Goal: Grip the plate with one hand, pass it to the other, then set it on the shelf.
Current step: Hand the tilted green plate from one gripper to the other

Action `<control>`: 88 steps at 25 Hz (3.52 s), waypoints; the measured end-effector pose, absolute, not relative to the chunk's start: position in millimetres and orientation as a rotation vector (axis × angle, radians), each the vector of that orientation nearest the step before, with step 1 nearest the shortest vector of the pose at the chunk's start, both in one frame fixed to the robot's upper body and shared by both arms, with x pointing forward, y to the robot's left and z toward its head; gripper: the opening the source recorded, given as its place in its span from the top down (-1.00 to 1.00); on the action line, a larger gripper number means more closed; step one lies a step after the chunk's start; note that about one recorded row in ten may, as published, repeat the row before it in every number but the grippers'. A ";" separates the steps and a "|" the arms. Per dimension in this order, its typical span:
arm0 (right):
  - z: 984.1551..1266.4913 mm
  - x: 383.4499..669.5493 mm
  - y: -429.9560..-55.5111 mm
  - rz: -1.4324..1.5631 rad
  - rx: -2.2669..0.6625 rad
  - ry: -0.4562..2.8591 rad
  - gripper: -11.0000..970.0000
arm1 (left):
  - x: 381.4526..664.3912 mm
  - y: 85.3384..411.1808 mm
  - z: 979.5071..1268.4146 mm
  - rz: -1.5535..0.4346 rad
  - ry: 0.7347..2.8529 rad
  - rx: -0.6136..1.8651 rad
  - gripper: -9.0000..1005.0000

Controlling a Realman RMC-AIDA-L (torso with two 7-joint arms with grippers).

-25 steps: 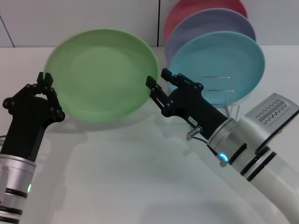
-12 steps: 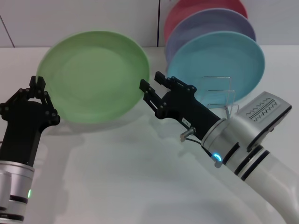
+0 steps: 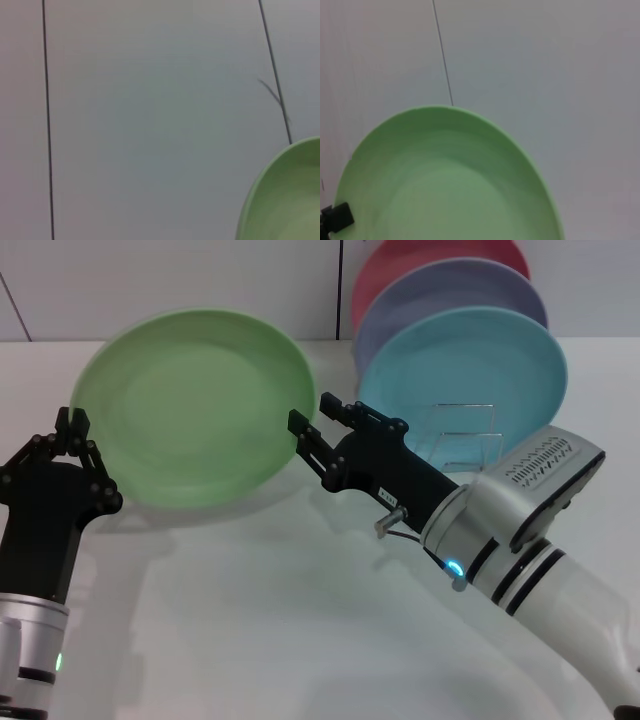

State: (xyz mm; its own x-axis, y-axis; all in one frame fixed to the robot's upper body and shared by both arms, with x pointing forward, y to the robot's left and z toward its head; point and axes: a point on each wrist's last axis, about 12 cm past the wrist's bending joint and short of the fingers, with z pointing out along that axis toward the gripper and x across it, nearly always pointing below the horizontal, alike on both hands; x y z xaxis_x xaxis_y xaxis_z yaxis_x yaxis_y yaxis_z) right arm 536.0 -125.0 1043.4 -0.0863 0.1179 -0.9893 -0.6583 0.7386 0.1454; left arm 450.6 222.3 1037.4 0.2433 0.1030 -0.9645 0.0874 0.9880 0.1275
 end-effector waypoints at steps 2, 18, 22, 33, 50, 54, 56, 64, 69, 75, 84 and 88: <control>1044.0 537.0 -124.1 0.683 -0.462 1.531 0.10 | 450.4 222.4 1037.3 0.011 1.328 0.166 0.91; 1046.4 542.2 -119.7 0.674 -0.471 1.537 0.11 | 450.3 224.0 1037.1 0.039 1.334 0.156 0.91; 1046.7 542.4 -119.3 0.675 -0.472 1.536 0.12 | 449.4 222.8 1036.9 0.034 1.334 0.160 0.91; 1047.2 542.6 -118.5 0.677 -0.474 1.534 0.38 | 446.3 221.4 1035.7 0.028 1.331 0.173 0.91; 1046.4 541.8 -119.5 0.676 -0.465 1.538 0.53 | 446.1 223.0 1034.7 0.030 1.339 0.161 0.91; 1046.3 541.8 -119.5 0.676 -0.465 1.538 0.58 | 446.0 223.0 1034.7 0.028 1.340 0.160 0.91; 1046.3 541.8 -119.5 0.676 -0.465 1.538 0.59 | 445.5 222.7 1034.3 0.026 1.341 0.161 0.91; 1046.4 541.9 -119.2 0.677 -0.467 1.538 0.60 | 444.2 221.1 1033.7 0.019 1.342 0.169 0.91; 1046.1 541.5 -119.1 0.677 -0.466 1.539 0.69 | 443.8 221.4 1033.1 0.022 1.343 0.173 0.91; 1046.1 541.5 -118.9 0.677 -0.464 1.540 0.74 | 443.8 221.4 1033.1 0.025 1.343 0.175 0.91; 1045.1 540.8 -119.1 0.669 -0.464 1.542 0.76 | 443.8 221.5 1033.1 0.025 1.344 0.175 0.91; 1045.9 541.7 -119.6 0.667 -0.453 1.542 0.83 | 443.8 221.5 1033.1 0.025 1.344 0.174 0.91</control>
State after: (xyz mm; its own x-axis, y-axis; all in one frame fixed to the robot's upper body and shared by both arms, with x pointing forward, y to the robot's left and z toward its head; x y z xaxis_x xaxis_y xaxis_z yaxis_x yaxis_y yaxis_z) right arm 541.7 -119.6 1045.9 -0.0889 0.1086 -0.9901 -0.6474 0.7491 0.1403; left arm 443.8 221.5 1033.1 0.2271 0.1181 -0.9667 0.0824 0.9867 0.1400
